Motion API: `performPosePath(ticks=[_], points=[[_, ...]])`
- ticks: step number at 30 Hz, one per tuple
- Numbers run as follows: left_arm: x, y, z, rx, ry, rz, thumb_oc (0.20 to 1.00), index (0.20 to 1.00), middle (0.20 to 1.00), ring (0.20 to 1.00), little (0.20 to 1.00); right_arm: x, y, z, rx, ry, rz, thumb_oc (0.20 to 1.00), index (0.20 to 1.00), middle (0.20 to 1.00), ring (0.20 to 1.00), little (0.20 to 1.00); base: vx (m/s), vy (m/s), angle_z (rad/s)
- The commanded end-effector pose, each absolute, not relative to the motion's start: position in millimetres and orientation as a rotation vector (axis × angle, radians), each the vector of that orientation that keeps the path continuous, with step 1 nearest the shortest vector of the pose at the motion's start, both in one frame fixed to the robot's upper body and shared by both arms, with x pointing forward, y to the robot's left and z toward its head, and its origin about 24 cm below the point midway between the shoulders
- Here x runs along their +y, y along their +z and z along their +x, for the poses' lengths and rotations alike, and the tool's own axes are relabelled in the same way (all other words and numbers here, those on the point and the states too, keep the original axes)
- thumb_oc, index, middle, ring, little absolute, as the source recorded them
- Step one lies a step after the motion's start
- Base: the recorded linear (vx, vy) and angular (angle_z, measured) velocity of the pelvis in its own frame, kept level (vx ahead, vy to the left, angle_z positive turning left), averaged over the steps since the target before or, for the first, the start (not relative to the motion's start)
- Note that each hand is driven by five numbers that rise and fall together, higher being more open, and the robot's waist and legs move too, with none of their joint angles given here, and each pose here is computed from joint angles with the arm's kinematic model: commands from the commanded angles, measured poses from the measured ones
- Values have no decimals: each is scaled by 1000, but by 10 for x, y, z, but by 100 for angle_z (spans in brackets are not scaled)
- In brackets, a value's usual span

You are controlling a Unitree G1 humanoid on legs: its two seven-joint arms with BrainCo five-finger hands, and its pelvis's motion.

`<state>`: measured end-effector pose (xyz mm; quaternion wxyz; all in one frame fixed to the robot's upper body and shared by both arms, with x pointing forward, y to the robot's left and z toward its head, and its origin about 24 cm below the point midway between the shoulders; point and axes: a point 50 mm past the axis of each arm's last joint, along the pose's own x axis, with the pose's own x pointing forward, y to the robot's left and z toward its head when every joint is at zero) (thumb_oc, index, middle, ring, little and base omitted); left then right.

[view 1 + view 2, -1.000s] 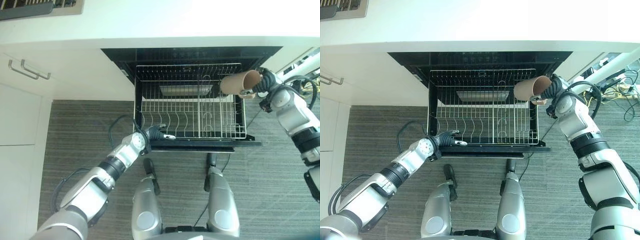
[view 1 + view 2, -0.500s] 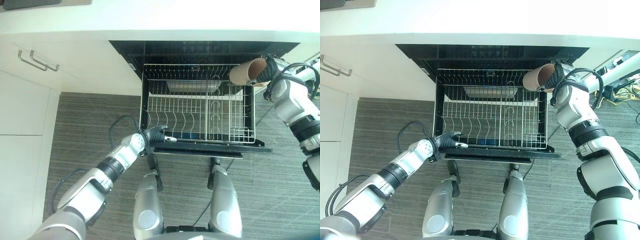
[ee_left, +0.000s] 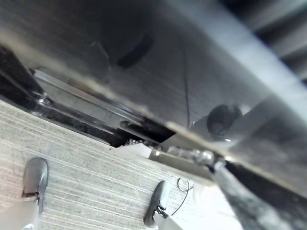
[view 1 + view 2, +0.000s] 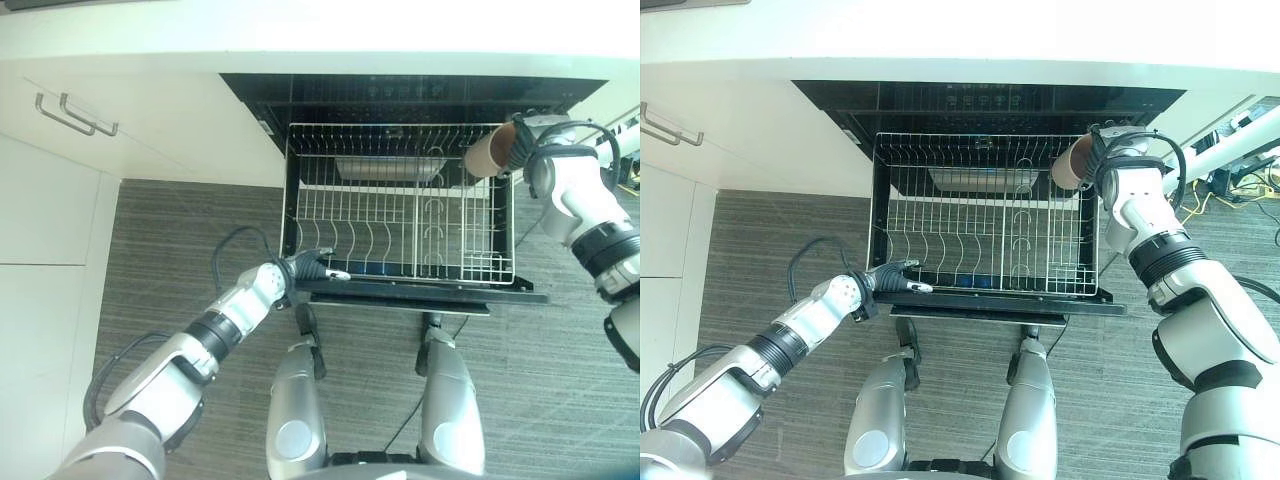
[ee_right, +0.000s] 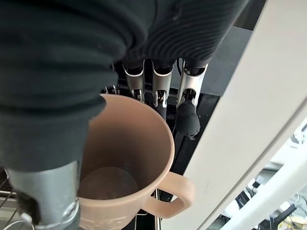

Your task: Place the dishes in the dishwasher.

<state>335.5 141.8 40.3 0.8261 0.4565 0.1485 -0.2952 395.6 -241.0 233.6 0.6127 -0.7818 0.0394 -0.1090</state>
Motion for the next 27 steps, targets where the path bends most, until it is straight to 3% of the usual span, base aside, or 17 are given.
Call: performPosePath(ticks=[1,11,12,13,14,16,27], points=[[1780,-297,2788,622,-712,974,1000,1000,1000,1000,1000,-2489,2667,3937,69,-348,-1917,200,200,200,200,200,0,0,0],[1741,-255,2849,595,-702,960,1000,1000,1000,1000,1000,-2298,2391,3993,208,-167,-2060,200,200,200,200,200,-8,-1,0],[1726,-241,2868,589,-701,957,1000,1000,1000,1000,1000,-2277,2311,4000,239,-139,-2055,329,329,329,329,329,-40,1,1],[1719,-242,2874,586,-700,956,1000,1000,1000,1000,1000,-2279,2270,4005,244,-133,-2049,511,511,511,511,511,-36,12,1],[1708,-231,2893,580,-698,955,1000,1000,1000,1000,1000,-2282,2188,4017,269,-109,-2011,884,884,884,884,884,0,0,0],[1690,-209,2922,574,-695,956,1000,1000,1000,1000,1000,-2284,2100,4025,291,-89,-1985,1000,1000,1000,1000,1000,-16,2,1],[1670,-131,2990,567,-685,956,1000,1000,1000,1000,1000,-2268,1828,3994,377,-34,-1901,1000,1000,1000,1000,1000,-8,-2,2]])
